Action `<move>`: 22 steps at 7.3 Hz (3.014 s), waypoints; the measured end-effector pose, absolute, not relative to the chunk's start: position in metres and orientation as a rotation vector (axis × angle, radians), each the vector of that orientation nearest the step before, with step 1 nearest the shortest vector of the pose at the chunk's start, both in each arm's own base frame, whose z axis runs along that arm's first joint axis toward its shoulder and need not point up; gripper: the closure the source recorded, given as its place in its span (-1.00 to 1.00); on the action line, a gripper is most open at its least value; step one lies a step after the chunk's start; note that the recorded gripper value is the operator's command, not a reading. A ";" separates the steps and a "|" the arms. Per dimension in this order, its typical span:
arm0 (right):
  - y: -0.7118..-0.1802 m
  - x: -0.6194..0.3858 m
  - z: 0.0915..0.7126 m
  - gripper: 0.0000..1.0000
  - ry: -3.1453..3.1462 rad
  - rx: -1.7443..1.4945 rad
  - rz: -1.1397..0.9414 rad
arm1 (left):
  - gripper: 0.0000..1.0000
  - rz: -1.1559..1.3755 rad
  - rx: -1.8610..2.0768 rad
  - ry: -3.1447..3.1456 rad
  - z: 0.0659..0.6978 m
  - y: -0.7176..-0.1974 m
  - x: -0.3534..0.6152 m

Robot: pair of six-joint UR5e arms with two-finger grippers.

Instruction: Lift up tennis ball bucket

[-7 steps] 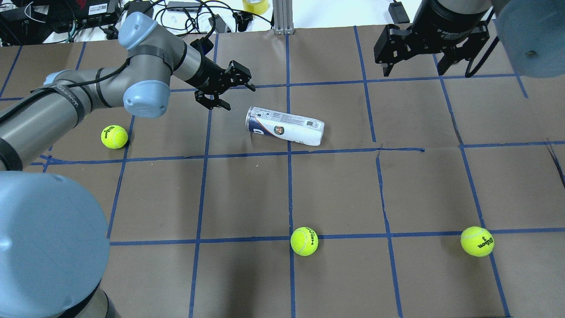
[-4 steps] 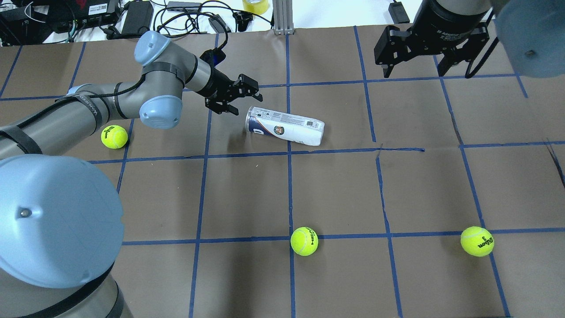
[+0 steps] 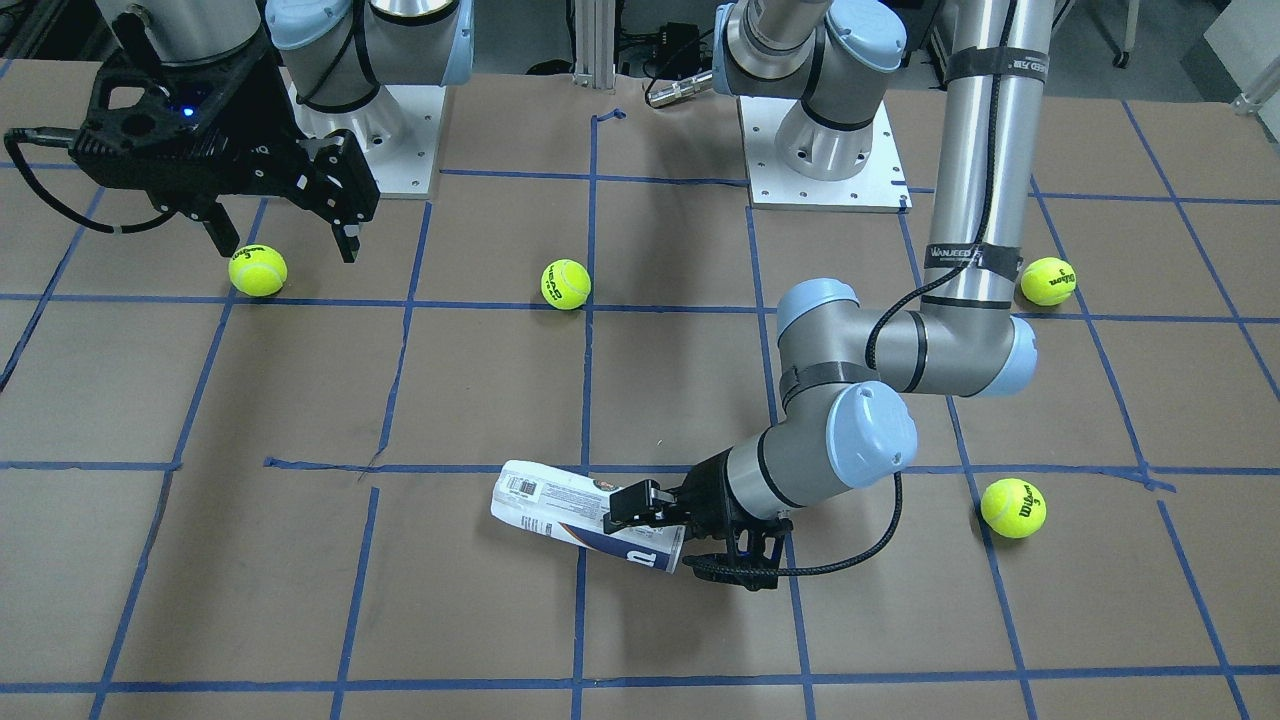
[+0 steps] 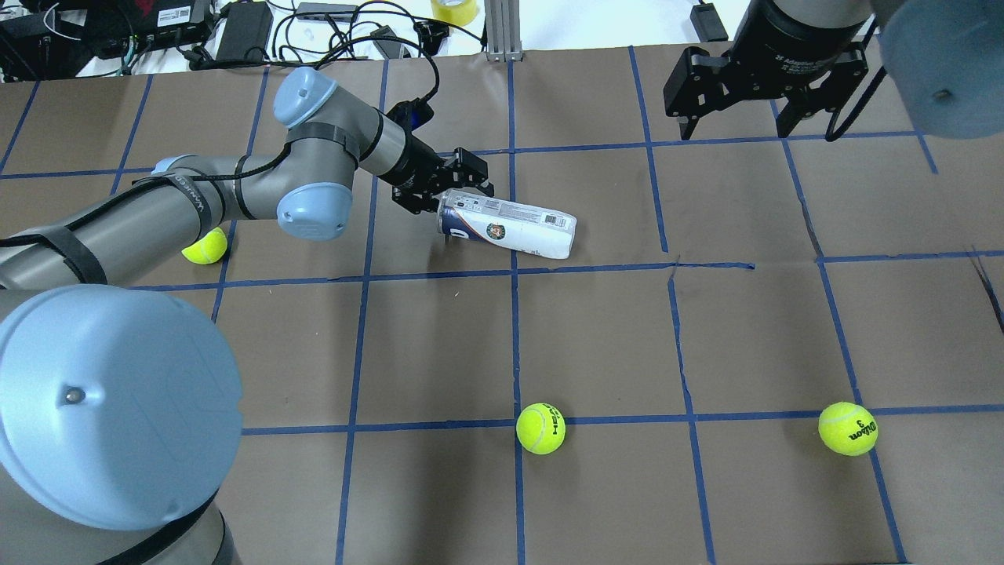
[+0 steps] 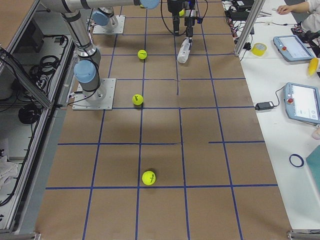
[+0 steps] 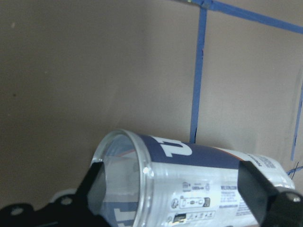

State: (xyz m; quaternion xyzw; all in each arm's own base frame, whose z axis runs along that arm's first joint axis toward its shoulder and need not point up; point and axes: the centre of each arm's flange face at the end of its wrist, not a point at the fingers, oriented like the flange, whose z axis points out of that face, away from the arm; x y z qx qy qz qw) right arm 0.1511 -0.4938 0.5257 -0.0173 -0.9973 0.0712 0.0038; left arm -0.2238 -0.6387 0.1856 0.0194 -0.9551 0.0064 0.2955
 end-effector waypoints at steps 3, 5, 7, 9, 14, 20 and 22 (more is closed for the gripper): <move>-0.494 0.151 0.525 -1.00 -3.125 -0.056 0.218 | 1.00 -0.055 0.228 -2.534 0.192 -0.632 -0.231; -0.494 0.151 0.524 -1.00 -3.125 -0.058 0.217 | 1.00 -0.068 0.437 -2.524 0.232 -0.644 -0.232; -0.494 0.151 0.524 -1.00 -3.125 -0.060 0.216 | 1.00 -0.065 0.524 -2.599 0.290 -0.663 -0.224; -0.493 0.151 0.518 -1.00 -3.125 -0.058 0.199 | 1.00 0.014 0.558 -2.707 0.363 -0.676 -0.214; -0.493 0.150 0.516 -1.00 -3.124 -0.050 0.201 | 1.00 0.380 0.247 -3.058 0.407 -0.686 -0.224; -0.493 0.150 0.516 -1.00 -3.123 -0.048 0.203 | -0.50 0.355 0.122 -3.082 0.341 -0.661 -0.270; -0.493 0.149 0.516 -1.00 -3.122 -0.050 0.198 | -1.00 0.341 0.108 -3.085 0.337 -0.657 -0.275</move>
